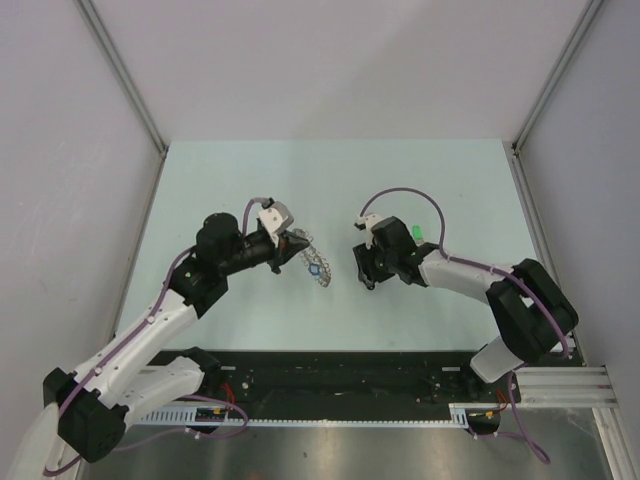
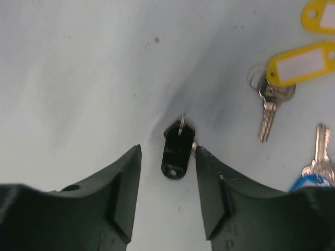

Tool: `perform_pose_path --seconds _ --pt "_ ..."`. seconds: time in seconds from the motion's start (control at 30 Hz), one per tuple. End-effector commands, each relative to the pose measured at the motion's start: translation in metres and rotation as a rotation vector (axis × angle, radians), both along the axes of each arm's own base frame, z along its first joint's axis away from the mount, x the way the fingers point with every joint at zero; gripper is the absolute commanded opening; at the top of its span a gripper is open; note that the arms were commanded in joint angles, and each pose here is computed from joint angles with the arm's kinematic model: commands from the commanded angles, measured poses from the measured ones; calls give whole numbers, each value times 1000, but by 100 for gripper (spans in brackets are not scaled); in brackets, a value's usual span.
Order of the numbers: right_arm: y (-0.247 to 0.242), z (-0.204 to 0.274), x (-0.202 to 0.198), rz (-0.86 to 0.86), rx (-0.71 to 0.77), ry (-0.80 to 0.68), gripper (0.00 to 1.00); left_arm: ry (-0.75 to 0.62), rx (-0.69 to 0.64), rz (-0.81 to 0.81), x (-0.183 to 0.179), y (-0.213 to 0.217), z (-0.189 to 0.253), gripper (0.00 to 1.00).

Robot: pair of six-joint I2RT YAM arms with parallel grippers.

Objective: Put the keys on the keyring

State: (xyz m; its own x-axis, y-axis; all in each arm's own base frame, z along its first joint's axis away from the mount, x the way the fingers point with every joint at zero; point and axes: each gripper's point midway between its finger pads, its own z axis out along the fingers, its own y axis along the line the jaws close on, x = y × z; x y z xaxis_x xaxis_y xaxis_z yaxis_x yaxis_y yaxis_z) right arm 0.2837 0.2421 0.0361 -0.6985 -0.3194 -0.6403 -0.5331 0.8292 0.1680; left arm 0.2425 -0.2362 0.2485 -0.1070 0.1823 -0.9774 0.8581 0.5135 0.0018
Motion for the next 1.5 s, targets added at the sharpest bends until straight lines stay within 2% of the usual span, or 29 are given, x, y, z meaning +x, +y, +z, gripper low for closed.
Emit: perform_pose_path --seconds 0.0,0.03,0.07,0.23,0.4,0.5,0.83,1.07,1.47 --pt "-4 47 6 -41 -10 5 56 -110 -50 21 3 5 37 0" --pt "-13 39 0 -47 -71 55 57 -111 -48 27 4 7 37 0" --pt "-7 52 9 -45 -68 41 58 -112 -48 30 4 8 37 0" --pt "-6 53 12 -29 -166 144 60 -118 -35 62 4 14 40 0" --pt "-9 28 16 -29 -281 285 59 -147 -38 86 1 21 48 0" --pt "-6 21 22 -17 -299 321 58 -151 -27 103 0 26 47 0" --pt "-6 0 34 23 -276 479 48 -160 -7 116 -2 31 46 0" --pt "-8 -12 36 44 -280 535 45 -157 0 113 -2 31 44 0" --pt "-1 -21 26 100 -251 590 30 -148 1 100 -2 28 42 0"
